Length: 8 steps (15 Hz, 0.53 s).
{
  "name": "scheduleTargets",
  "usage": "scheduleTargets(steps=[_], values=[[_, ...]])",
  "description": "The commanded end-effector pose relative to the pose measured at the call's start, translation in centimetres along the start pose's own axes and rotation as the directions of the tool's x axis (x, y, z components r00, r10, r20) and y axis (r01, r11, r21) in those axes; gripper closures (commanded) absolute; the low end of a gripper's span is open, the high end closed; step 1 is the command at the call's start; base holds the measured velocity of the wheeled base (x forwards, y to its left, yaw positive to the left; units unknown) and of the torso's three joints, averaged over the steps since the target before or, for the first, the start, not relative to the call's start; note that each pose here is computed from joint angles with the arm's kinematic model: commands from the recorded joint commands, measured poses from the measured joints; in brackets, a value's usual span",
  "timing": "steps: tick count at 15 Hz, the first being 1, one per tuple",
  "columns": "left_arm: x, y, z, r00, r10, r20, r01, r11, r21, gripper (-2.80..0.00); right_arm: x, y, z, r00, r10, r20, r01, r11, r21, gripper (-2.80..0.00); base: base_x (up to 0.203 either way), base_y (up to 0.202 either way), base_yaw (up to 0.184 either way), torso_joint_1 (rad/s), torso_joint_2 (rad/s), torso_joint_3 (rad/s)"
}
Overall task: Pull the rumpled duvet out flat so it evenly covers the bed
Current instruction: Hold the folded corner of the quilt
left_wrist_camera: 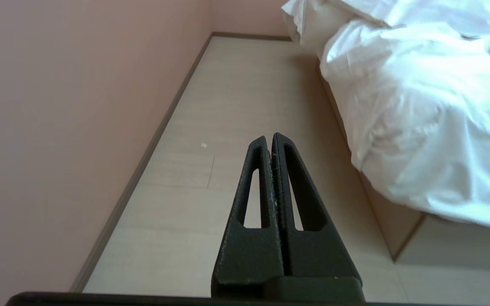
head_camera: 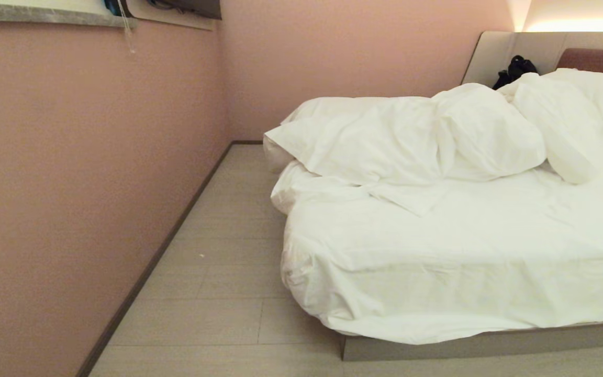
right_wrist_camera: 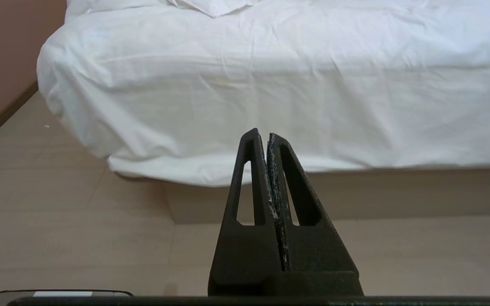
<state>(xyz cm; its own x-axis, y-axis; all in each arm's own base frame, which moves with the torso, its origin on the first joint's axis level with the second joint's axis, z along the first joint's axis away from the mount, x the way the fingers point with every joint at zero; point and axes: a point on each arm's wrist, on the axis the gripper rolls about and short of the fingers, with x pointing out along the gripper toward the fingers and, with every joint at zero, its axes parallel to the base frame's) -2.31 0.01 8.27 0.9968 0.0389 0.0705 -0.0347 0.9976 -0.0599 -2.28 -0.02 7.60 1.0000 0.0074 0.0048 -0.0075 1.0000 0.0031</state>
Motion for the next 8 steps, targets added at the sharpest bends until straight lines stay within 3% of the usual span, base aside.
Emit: scheduleTargets(steps=[1, 8], values=[[0.00, 0.00, 0.00, 1.000, 0.001, 0.000, -0.001, 1.000, 0.000, 0.00, 0.00, 0.00, 0.01, 1.000, 0.002, 0.001, -0.002, 1.000, 0.000, 0.00, 0.195, 0.000, 0.000, 0.007, 0.00, 0.002], [0.00, 0.00, 0.00, 1.000, 0.003, 0.000, -0.003, 1.000, -0.001, 0.00, 0.00, 0.00, 0.01, 1.000, 0.000, 0.001, 0.000, 1.000, 0.000, 0.00, 0.196, 0.000, 0.001, 0.003, 0.00, 0.004]])
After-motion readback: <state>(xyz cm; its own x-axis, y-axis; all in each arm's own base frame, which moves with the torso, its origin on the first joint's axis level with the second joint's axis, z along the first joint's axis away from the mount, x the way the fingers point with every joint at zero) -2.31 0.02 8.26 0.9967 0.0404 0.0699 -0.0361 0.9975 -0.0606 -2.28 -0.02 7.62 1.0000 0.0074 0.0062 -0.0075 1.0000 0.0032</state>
